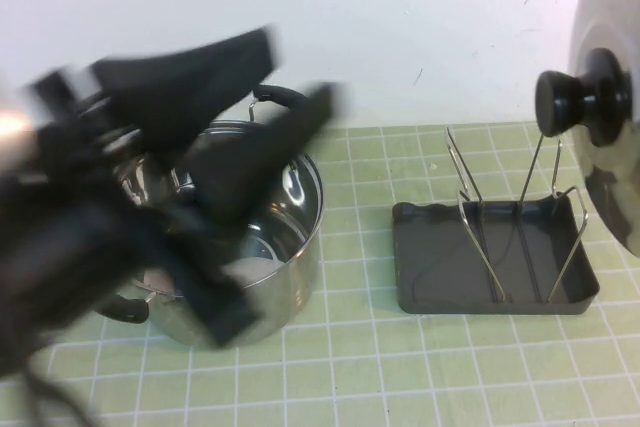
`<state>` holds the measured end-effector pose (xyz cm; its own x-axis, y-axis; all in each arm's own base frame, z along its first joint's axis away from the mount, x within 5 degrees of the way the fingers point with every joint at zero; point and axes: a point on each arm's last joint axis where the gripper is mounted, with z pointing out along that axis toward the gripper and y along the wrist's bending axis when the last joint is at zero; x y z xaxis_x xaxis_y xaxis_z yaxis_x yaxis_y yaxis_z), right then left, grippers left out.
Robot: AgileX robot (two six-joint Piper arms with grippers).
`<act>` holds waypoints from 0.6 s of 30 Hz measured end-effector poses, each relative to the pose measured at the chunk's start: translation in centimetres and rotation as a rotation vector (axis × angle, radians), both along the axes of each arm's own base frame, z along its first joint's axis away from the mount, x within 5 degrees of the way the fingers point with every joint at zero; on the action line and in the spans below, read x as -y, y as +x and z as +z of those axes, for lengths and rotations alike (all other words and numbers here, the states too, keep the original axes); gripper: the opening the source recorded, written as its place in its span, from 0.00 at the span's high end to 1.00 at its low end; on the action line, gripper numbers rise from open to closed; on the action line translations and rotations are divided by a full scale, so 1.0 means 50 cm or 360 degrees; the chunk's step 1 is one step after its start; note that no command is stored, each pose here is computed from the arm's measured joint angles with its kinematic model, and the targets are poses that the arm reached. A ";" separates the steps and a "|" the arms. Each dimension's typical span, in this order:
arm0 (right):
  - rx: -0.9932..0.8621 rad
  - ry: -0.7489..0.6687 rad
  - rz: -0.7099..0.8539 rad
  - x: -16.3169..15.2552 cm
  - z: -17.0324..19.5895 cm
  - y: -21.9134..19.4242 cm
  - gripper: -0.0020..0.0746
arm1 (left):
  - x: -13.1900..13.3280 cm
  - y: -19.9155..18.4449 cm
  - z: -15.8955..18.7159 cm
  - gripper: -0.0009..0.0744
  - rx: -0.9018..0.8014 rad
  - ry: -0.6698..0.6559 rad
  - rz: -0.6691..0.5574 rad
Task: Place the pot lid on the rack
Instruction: Place the pot lid on the pot rack
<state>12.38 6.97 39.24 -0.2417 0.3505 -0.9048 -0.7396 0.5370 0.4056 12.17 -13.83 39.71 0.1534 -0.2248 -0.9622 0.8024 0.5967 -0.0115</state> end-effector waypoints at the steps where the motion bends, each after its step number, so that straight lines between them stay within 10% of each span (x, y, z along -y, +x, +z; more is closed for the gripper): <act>1: -0.0025 0.0000 -0.0003 0.000 0.000 0.013 0.93 | -0.014 -0.006 -0.001 0.62 -0.0051 0.0048 0.0056; 6: -0.0145 -0.0018 -0.0006 0.001 -0.008 0.088 0.93 | -0.068 -0.027 -0.016 0.94 -0.0262 0.0228 0.0259; 18: -0.0370 -0.0080 0.0063 -0.021 -0.061 0.236 0.93 | -0.087 -0.027 -0.090 0.99 -0.0652 0.0378 0.0368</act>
<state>24.16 8.04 36.18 -0.4583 0.2924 -0.8393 -0.6504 0.5333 0.5409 10.80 -9.48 35.24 -0.2263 0.0017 -0.9741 0.6074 0.7820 -0.1398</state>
